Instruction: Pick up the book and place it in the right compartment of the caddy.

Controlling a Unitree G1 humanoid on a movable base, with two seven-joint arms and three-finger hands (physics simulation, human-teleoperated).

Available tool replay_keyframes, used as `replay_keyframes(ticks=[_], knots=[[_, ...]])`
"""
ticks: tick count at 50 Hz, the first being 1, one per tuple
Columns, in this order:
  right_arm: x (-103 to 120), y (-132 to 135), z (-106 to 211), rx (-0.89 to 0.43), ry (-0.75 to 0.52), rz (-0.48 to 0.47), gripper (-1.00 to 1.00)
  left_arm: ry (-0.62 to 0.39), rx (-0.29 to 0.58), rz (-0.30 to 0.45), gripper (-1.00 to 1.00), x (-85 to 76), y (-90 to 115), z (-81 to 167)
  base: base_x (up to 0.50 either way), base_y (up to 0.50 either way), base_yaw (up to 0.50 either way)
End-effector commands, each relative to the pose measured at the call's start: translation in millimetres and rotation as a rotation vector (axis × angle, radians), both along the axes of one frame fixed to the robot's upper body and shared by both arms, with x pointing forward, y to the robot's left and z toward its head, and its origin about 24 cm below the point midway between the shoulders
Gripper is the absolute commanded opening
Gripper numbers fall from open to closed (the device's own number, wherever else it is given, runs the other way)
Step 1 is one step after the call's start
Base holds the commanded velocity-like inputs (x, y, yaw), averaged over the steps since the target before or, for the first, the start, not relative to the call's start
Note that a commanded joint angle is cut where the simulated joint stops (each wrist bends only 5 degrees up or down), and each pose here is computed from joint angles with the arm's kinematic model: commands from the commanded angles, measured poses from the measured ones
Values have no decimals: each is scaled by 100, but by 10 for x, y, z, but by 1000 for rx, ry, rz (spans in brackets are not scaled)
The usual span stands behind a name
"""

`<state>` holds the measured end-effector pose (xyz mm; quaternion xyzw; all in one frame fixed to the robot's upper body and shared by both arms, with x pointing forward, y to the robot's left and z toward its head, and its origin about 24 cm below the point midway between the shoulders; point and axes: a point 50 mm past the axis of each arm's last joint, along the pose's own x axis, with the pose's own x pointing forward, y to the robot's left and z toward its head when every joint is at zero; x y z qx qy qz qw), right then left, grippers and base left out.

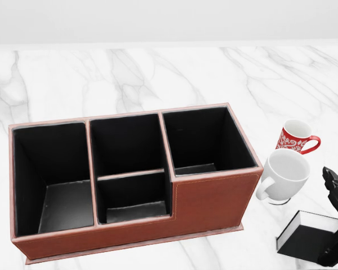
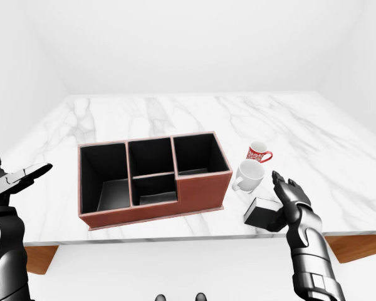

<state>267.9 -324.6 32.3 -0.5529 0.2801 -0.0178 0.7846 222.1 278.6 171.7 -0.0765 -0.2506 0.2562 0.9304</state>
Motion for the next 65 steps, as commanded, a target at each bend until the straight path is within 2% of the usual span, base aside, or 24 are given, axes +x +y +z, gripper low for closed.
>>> replay_keyframes(ticks=[1, 15, 18, 19, 20, 21, 34, 43, 50, 59, 61, 65], knots=[[-12, -33, -96, 16, 19, -25, 100, -6, 1, 1, 100, 3, -4, 13, 0, 0, 0], [-38, -35, -242, 41, 62, -42, 100, -6, 1, 1, 100, 4, -3, 17, 0, 0, 0], [-40, -29, -250, 42, 66, -40, 62, -4, 1, 1, 100, 5, -3, 12, 0, 0, 0], [-46, -28, -264, 46, 71, -42, -9, -5, 0, 1, 100, 5, -1, 13, 0, 0, 0], [-38, -33, -248, 45, 73, -39, -62, -6, 0, 2, 100, 4, -1, 16, 0, 0, 0], [-36, -31, -236, 49, 74, -35, -100, -5, 0, 1, 100, 5, -1, 13, 0, 0, 0], [-54, -16, -250, 70, 69, -37, -100, -8, 1, 2, 100, -11, -1, 15, 0, 0, 0], [-40, 31, -158, 56, 63, 2, -100, 5, -1, 0, 100, 11, -2, -9, 0, 0, 0], [23, 241, 236, -38, -8, 125, -100, 12, 0, -1, 100, 31, -5, -19, 0, 0, 0], [-102, 268, 724, -153, -70, 140, -100, 8, 4, -1, 100, 30, -10, -8, 0, 0, 0], [-120, 282, 969, -210, -82, 150, -100, 16, 3, -2, 100, 39, -8, -25, 0, 0, 0], [-154, 307, 1320, -315, -194, 132, -100, 9, 5, -1, 100, 28, -6, -9, 0, 0, 0]])
